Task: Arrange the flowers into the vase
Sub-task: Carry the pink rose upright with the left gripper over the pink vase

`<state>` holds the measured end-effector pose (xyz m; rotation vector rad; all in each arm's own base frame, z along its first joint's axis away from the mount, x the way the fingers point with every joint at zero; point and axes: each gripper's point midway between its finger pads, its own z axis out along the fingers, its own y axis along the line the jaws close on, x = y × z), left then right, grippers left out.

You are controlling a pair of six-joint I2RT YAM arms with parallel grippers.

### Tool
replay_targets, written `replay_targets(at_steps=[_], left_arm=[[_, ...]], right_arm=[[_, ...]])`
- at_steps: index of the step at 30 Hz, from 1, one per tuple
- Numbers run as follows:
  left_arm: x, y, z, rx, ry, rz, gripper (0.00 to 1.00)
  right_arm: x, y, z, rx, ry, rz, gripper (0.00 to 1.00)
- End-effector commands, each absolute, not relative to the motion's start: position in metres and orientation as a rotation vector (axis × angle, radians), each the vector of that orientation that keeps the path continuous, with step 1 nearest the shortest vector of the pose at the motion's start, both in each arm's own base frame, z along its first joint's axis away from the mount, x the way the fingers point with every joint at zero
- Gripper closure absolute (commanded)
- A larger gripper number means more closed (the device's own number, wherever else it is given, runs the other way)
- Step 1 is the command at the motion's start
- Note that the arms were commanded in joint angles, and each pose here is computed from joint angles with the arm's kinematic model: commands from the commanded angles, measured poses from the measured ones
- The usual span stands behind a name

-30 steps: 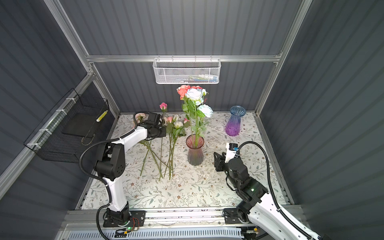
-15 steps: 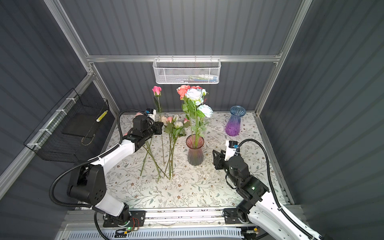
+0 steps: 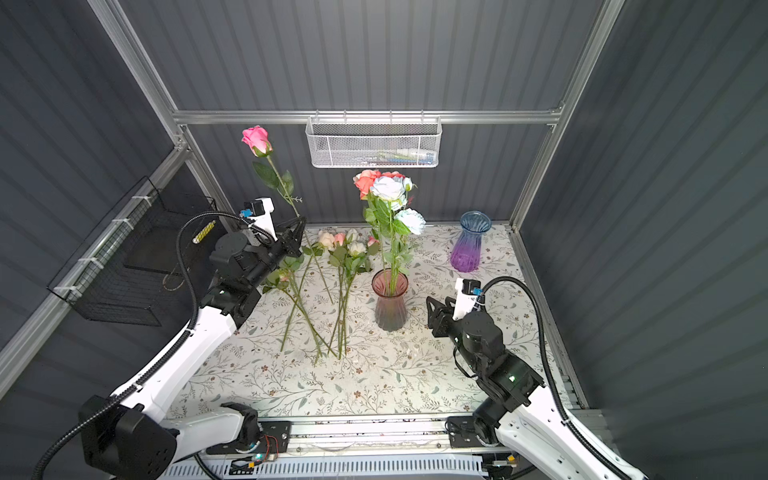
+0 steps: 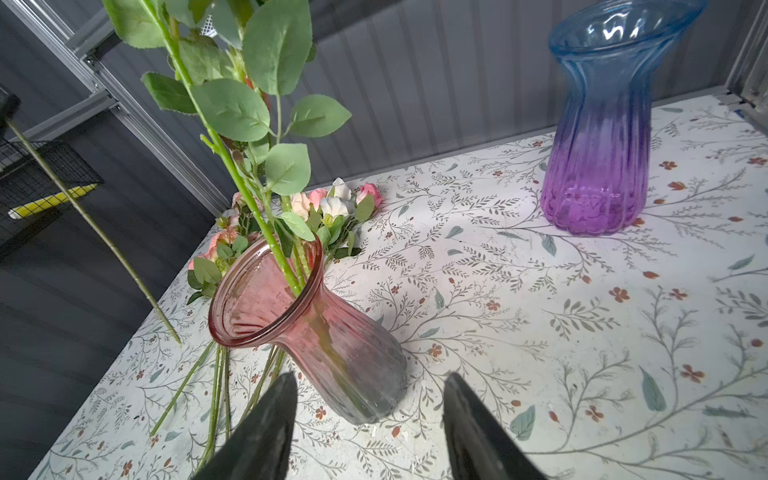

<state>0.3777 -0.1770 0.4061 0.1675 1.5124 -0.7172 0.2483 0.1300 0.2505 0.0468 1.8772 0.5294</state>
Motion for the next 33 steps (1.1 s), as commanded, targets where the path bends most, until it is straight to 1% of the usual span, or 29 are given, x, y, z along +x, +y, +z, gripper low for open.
replay_targets(at_steps=[1,4,8,11,14,22,27,33], left_arm=[[0.345,-0.202,0.443,0.259,1.396,-0.766,1.00],[0.318,-0.226,0.469,0.334,1.311,-0.782,1.00],[0.296,-0.238,0.506,0.370,1.199,-0.853,1.00],[0.293,-0.247,0.525,0.386,1.159,-0.888,1.00],[0.300,-0.261,0.533,0.403,1.170,-0.922,1.00],[0.312,-0.294,0.538,0.431,1.145,-0.951,1.00],[0.320,-0.314,0.518,0.440,1.172,-0.947,1.00],[0.333,-0.327,0.486,0.424,1.212,-0.926,1.00]], right_arm=[[0.250,0.135,0.247,0.047,1.908,0.548,0.40],[0.251,0.133,0.244,0.071,1.910,0.544,0.40],[0.249,0.129,0.249,0.091,1.893,0.551,0.39],[0.249,0.129,0.250,0.097,1.896,0.552,0.40],[0.249,0.129,0.252,0.094,1.900,0.544,0.39],[0.248,0.125,0.255,0.099,1.893,0.527,0.39],[0.248,0.123,0.254,0.091,1.896,0.506,0.38],[0.247,0.119,0.251,0.088,1.899,0.487,0.38]])
